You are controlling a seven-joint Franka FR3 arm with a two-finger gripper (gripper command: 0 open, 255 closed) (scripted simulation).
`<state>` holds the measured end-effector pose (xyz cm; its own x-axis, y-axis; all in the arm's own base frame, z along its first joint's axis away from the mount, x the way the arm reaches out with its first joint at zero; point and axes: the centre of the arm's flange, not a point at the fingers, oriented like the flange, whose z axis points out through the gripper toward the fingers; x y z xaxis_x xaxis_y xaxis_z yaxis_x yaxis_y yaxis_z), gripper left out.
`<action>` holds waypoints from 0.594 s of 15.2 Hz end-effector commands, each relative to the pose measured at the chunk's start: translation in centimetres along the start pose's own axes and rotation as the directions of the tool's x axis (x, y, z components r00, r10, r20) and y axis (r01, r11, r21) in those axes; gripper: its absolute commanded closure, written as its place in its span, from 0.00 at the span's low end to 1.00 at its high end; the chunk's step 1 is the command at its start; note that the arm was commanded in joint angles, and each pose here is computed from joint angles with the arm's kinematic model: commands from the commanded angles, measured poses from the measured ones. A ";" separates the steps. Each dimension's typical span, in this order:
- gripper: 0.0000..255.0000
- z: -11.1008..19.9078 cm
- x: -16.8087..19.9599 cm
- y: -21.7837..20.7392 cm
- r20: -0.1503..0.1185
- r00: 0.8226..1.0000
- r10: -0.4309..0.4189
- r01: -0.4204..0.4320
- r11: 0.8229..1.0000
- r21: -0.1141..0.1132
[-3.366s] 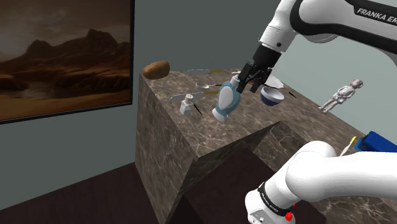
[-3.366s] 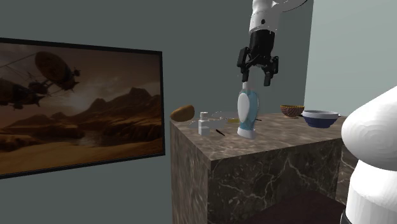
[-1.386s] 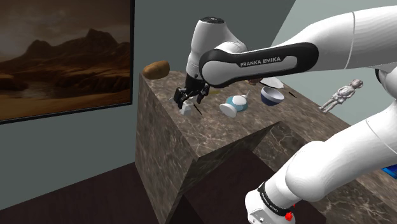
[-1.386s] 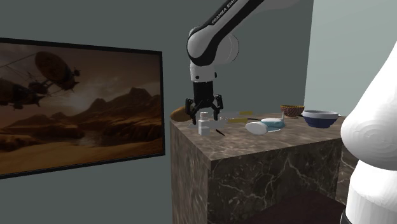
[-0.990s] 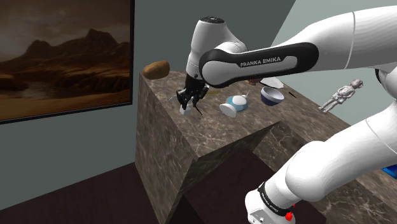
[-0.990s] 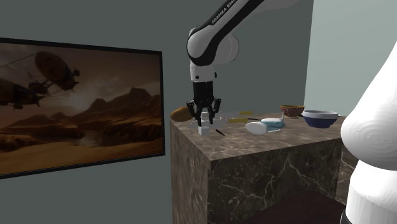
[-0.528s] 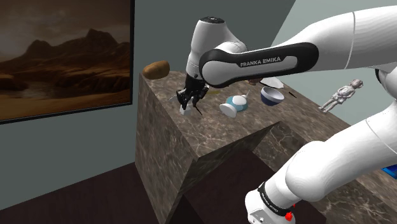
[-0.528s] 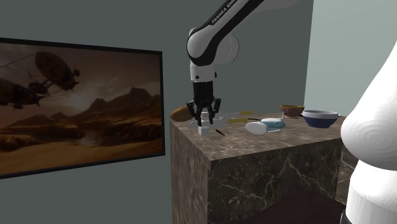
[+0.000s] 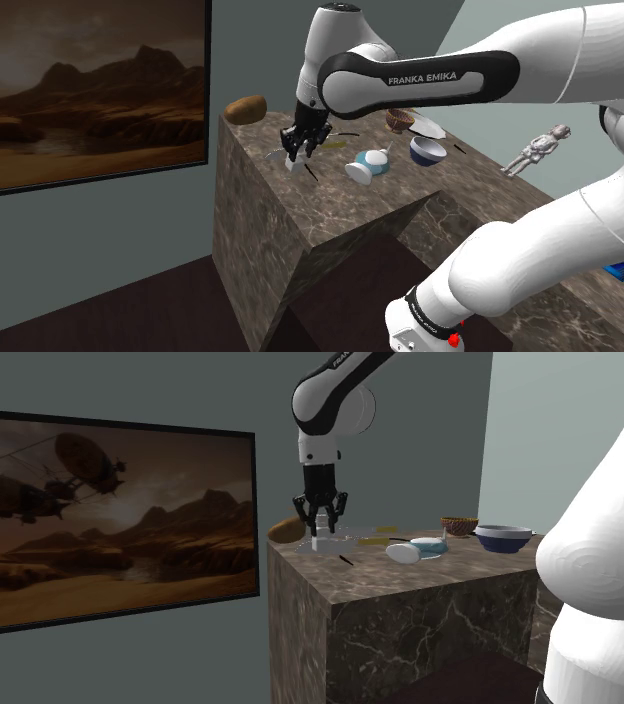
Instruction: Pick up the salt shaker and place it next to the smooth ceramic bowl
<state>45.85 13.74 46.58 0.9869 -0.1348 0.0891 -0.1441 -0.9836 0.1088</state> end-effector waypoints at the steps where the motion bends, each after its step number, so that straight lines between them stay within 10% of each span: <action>1: 1.00 -1.0 0.1 0.2 0.000 1.000 0.000 0.000 1.000 0.000; 9: 1.00 -5.2 0.4 0.6 0.000 1.000 0.000 0.000 1.000 0.000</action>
<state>45.89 13.73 51.35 0.9869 -0.1348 0.0892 -0.1442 -0.9836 0.1087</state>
